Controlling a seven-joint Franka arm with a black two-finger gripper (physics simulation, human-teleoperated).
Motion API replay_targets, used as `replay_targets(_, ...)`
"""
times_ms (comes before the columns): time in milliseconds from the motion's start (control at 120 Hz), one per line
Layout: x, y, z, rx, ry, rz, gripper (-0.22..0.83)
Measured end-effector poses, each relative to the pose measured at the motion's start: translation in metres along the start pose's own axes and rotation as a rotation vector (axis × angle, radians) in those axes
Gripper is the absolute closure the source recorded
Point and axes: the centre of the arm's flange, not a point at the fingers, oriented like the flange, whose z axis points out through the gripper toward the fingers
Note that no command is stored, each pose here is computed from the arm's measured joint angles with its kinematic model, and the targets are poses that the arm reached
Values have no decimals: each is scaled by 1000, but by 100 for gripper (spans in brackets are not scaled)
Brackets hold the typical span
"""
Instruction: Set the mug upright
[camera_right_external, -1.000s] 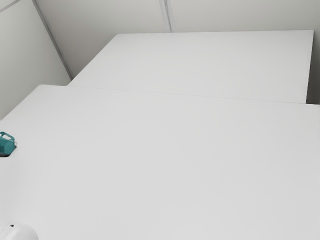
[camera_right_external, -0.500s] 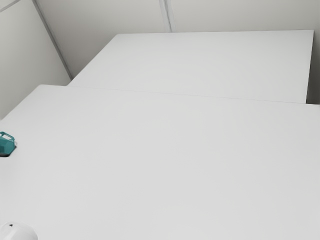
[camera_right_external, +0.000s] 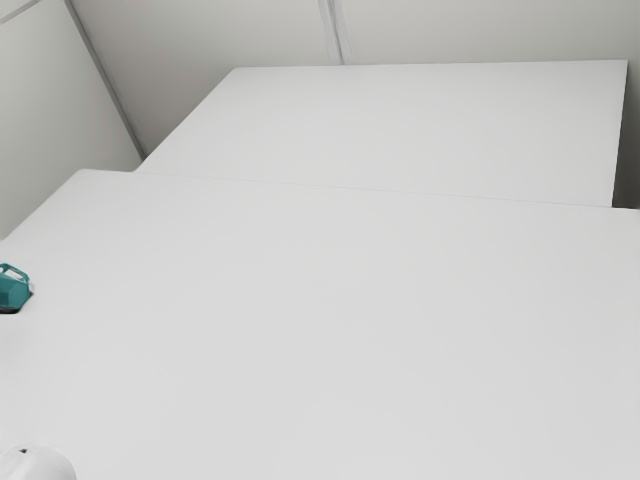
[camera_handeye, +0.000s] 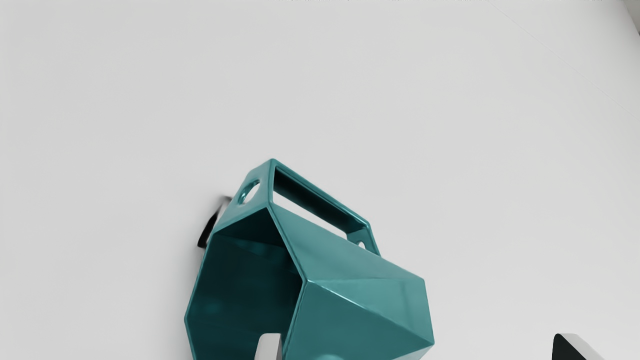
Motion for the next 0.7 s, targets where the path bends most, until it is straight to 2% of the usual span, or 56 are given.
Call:
replay_targets(350,-6,-23,28,9,7,-21,1)
replay_targets(700,0,-26,44,29,11,8,1)
